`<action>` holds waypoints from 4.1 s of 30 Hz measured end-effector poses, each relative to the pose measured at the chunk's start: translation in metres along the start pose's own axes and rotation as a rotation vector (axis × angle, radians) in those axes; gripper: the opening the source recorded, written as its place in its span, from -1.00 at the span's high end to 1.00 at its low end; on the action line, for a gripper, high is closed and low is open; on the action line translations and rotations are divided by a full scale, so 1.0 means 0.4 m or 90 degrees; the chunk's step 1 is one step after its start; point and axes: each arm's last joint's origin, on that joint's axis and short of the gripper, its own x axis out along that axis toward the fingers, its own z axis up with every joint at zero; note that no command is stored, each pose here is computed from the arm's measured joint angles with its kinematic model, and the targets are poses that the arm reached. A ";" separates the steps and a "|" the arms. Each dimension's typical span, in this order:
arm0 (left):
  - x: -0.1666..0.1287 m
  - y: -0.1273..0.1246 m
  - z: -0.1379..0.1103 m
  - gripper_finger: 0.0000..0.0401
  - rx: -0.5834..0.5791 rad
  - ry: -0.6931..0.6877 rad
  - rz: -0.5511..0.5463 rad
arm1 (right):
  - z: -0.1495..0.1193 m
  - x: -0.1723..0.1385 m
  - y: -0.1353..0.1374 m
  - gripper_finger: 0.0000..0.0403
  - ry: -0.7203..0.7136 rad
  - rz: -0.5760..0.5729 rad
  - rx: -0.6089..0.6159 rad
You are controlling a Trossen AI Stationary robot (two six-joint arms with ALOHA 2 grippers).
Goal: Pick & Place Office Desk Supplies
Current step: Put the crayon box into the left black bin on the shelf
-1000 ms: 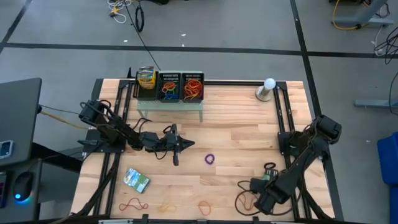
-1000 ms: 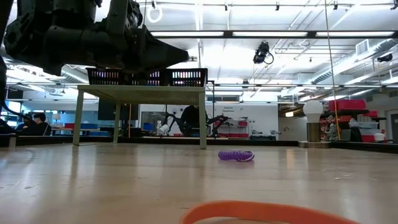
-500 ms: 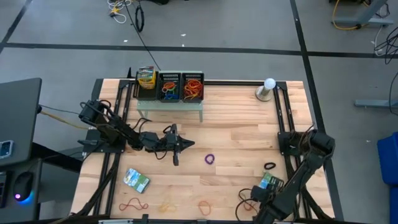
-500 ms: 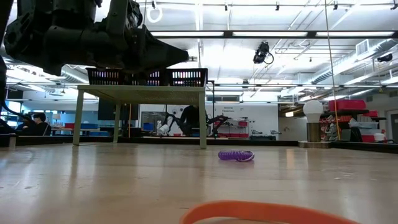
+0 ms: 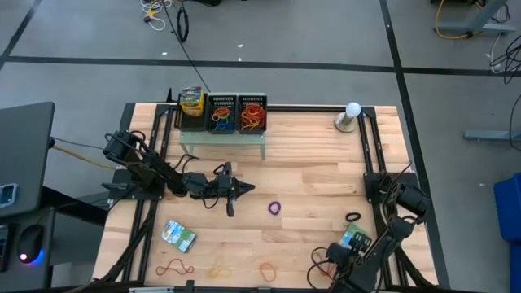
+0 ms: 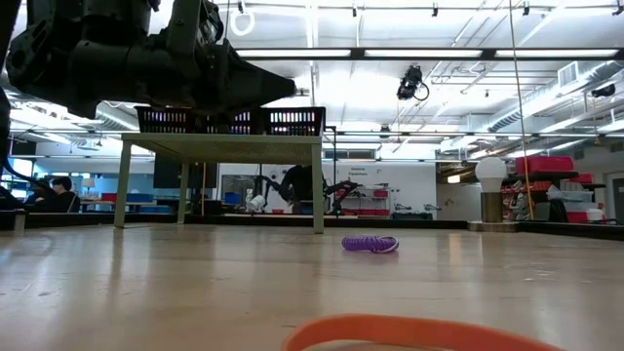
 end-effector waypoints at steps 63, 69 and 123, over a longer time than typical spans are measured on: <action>-0.171 0.108 -0.056 0.95 -0.074 -0.017 0.322 | 0.685 -0.334 -0.255 0.97 -0.366 0.168 -0.172; -0.186 0.115 -0.065 0.95 -0.071 -0.005 0.325 | 0.760 -0.297 -0.311 0.97 -0.316 0.240 -0.264; -0.185 0.114 -0.071 0.95 -0.051 0.013 0.317 | 0.775 -0.120 -0.188 0.29 -0.356 0.105 -0.404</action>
